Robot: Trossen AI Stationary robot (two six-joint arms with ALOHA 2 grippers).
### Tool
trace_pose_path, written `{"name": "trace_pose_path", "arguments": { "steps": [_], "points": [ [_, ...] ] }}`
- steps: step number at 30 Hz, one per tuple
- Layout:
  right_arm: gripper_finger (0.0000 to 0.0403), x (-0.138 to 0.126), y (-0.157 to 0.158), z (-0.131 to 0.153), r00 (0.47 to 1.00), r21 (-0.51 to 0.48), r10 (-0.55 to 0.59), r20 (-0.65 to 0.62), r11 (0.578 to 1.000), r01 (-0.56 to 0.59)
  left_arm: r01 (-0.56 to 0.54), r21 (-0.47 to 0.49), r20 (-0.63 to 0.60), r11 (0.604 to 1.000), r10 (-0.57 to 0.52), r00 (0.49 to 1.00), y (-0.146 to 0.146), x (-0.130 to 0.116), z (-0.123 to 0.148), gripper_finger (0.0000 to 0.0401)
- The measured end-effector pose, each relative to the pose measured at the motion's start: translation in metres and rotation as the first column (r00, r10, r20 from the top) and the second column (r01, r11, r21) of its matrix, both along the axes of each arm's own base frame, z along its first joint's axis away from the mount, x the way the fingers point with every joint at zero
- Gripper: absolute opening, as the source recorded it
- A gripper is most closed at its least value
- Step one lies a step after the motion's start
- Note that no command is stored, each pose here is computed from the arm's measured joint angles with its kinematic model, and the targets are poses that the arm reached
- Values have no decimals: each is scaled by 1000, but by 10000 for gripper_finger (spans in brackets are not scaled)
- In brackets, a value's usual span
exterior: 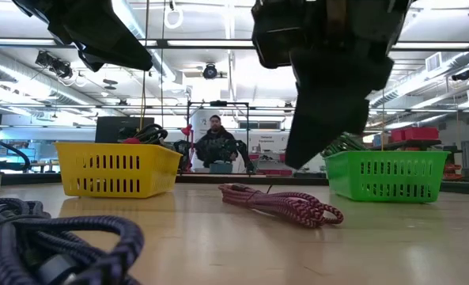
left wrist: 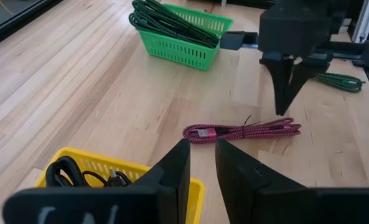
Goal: Pick & Place USB Port
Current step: Put the black pink charger cable into the green bin
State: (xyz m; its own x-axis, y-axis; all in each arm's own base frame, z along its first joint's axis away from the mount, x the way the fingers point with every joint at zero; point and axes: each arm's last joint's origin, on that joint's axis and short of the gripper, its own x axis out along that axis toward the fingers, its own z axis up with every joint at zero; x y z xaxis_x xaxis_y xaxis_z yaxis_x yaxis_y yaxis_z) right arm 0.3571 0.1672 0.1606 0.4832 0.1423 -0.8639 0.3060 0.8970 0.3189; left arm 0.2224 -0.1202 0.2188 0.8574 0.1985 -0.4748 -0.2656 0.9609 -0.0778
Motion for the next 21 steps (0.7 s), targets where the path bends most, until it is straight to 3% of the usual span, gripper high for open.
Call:
{"name": "trace_pose_path", "arguments": {
  "steps": [7, 21],
  "points": [
    [17, -3, 11, -3, 1000, 60, 11, -15, 998, -10, 0, 0, 0, 1000, 0, 1000, 0, 0, 0, 80],
    [144, 3, 13, -8, 999, 27, -18, 39, 999, 17, 0, 0, 0, 1000, 0, 1000, 0, 0, 0, 80]
  ]
}}
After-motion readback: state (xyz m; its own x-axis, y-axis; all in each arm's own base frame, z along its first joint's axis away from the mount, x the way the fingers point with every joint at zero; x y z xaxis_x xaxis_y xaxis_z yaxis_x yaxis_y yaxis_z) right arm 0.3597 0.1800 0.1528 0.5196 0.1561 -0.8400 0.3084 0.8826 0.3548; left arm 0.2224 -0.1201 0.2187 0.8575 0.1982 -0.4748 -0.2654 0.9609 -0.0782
